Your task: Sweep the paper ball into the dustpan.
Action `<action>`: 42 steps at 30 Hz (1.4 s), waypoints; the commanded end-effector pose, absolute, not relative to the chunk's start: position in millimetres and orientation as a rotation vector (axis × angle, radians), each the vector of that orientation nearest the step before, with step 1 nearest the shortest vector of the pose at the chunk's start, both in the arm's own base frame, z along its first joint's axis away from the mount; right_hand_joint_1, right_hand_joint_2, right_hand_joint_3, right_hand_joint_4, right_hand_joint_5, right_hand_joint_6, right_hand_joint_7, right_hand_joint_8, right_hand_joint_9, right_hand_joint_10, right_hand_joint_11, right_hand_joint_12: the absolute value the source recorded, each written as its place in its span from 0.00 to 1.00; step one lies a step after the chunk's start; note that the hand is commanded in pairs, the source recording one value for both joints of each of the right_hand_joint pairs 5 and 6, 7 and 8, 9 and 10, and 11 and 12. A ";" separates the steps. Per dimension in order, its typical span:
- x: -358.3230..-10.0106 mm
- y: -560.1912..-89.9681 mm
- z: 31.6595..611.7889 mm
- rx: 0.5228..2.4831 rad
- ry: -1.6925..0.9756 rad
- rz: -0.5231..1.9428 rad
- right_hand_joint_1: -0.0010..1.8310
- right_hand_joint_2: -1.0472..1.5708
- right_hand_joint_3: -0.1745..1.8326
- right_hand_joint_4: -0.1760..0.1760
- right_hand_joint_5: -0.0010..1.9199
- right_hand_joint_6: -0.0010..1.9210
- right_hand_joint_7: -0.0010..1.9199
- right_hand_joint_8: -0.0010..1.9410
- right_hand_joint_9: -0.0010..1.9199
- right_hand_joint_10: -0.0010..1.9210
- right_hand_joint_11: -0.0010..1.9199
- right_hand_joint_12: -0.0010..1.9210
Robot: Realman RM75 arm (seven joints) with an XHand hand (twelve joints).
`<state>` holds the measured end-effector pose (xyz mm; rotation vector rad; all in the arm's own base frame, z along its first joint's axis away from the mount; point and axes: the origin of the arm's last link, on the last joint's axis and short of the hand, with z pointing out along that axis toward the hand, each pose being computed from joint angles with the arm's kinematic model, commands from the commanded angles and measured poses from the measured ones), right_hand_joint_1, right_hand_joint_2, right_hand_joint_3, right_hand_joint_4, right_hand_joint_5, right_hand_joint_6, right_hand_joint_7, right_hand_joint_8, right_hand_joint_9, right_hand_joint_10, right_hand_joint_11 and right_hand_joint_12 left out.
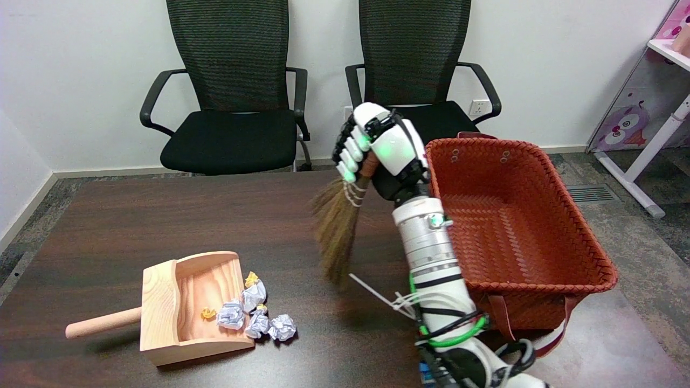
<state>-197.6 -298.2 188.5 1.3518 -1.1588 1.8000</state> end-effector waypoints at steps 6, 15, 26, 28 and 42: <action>-206.7 -263.3 227.3 1.257 -1.153 1.615 0.33 0.95 0.78 0.63 1.00 1.00 1.00 0.99 1.00 1.00 1.00 1.00; -237.2 -250.3 218.6 1.257 -1.148 1.493 0.33 0.98 0.78 0.65 1.00 1.00 1.00 0.99 1.00 1.00 1.00 1.00; -236.5 -259.3 197.9 1.512 -0.892 1.279 0.36 1.00 0.78 0.68 1.00 1.00 1.00 0.99 1.00 1.00 1.00 1.00; -233.6 -261.7 191.7 1.577 -0.869 1.206 0.36 1.00 0.79 0.68 1.00 1.00 1.00 0.99 1.00 1.00 1.00 1.00; -229.3 -263.8 159.7 1.673 -0.924 1.081 0.37 1.00 0.84 0.67 1.00 1.00 1.00 0.99 1.00 1.00 1.00 1.00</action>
